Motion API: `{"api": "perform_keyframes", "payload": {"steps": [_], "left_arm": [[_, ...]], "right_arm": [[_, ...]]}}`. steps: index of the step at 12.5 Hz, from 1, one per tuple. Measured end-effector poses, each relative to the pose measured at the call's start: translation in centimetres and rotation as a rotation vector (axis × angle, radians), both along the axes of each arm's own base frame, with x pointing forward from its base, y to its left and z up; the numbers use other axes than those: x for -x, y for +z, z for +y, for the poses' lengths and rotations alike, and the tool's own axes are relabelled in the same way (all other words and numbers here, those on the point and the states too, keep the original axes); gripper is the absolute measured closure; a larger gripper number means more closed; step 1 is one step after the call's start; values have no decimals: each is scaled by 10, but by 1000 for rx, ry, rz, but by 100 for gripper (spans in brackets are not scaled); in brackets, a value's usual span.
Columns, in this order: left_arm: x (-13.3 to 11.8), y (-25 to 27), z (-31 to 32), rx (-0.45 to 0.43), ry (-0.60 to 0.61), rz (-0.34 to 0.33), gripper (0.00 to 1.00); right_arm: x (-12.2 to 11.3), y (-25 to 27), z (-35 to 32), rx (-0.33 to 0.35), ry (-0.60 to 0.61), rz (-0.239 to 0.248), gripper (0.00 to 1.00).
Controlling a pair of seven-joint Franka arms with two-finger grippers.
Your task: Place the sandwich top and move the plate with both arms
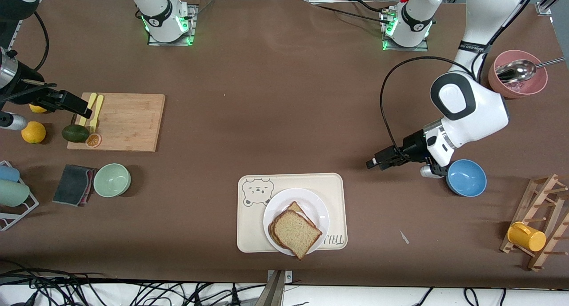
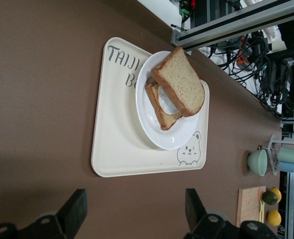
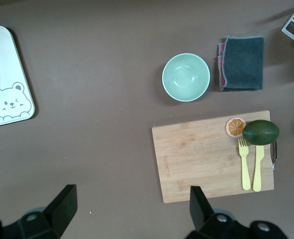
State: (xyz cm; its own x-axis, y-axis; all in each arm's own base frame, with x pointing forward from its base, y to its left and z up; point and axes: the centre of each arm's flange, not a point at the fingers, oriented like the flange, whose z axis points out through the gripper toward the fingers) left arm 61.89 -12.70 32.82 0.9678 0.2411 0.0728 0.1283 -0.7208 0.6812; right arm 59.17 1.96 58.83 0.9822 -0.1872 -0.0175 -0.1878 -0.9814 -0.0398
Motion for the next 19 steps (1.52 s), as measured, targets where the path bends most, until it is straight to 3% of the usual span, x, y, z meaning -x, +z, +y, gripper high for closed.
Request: {"api": "perform_keyframes", "payload": {"steps": [4, 8, 12, 16, 19], "left_arm": [[-2, 24, 25, -213, -29, 26, 0], [5, 53, 70, -370, -88, 61, 0], [22, 90, 93, -597, -86, 126, 0], [36, 151, 119, -700, -86, 192, 0], [45, 210, 128, -720, -86, 220, 0]], "right_arm": [[0, 0, -1, 0, -2, 0, 0], [0, 0, -4, 20, 0, -1, 0], [0, 0, -4, 25, 2, -2, 0], [0, 1, -3, 25, 4, -2, 0], [0, 1, -3, 27, 4, -3, 0]]}}
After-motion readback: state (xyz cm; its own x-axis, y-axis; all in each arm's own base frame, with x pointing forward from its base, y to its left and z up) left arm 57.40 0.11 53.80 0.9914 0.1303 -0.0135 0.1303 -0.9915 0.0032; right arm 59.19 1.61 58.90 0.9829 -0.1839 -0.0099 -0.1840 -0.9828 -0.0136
